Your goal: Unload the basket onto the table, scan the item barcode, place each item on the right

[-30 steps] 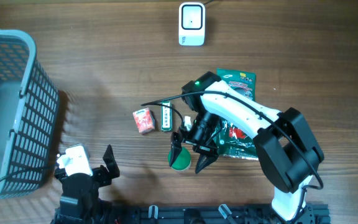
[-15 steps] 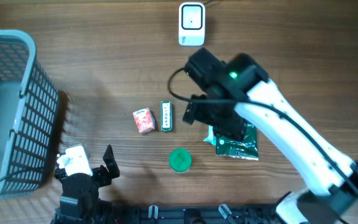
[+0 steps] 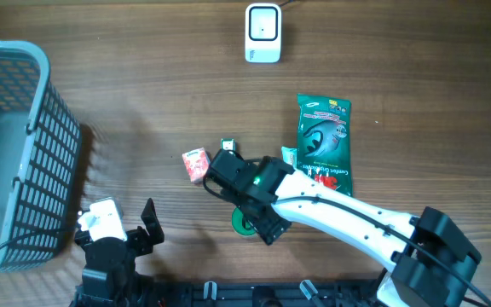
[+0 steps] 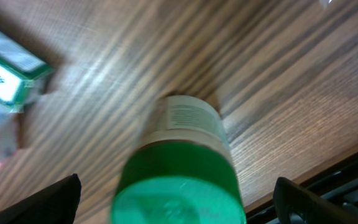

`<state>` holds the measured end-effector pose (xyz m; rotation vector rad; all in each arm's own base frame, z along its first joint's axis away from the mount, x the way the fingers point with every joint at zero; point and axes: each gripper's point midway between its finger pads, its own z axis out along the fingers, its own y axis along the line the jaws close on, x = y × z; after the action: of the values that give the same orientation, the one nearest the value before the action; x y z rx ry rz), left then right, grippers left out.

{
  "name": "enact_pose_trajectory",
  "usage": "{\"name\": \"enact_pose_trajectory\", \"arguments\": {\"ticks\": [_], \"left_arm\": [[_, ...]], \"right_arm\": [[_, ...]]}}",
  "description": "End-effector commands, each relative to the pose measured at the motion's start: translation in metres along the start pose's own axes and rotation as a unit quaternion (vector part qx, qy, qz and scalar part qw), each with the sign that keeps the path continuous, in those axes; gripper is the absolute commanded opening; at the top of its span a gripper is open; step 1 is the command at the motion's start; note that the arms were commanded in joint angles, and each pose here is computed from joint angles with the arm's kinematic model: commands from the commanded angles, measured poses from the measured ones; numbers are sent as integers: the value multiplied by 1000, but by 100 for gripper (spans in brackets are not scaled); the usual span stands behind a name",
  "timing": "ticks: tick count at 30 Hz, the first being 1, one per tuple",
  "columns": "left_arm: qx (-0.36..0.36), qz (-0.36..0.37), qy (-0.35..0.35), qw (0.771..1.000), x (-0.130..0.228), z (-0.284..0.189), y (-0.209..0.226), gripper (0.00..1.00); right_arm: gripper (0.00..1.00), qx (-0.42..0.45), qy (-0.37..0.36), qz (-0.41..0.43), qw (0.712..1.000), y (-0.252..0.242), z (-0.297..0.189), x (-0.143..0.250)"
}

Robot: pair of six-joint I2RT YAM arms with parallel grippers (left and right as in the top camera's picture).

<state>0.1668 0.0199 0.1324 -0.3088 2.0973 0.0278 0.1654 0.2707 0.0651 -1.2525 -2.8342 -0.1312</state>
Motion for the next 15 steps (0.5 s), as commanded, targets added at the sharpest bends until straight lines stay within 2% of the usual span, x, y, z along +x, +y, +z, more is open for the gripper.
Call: {"name": "enact_pose_trajectory", "arguments": {"ticks": [1,4,6,8,10,11,15], "left_arm": [[-5,-6,-2,1000,0,1,2,100],[-5,-6,-2,1000,0,1,2,100],[-5,-6,-2,1000,0,1,2,100],[-5,-6,-2,1000,0,1,2,100],[-5,-5,-2,1000,0,1,2,100],[-5,-6,-2,1000,0,1,2,100],[-5,-6,-2,1000,0,1,2,100]], "right_arm": [[90,-5,17,-6,1000,1,7,5],[80,-8,35,-84,996,1,6,12],[77,-11,72,-172,982,-1,5,25],[74,-17,86,-246,965,-1,4,28],[72,-34,110,-360,926,0,1,27],[71,-35,114,-402,908,-2,0,19],[69,-32,97,-478,872,-2,-3,-28]]}}
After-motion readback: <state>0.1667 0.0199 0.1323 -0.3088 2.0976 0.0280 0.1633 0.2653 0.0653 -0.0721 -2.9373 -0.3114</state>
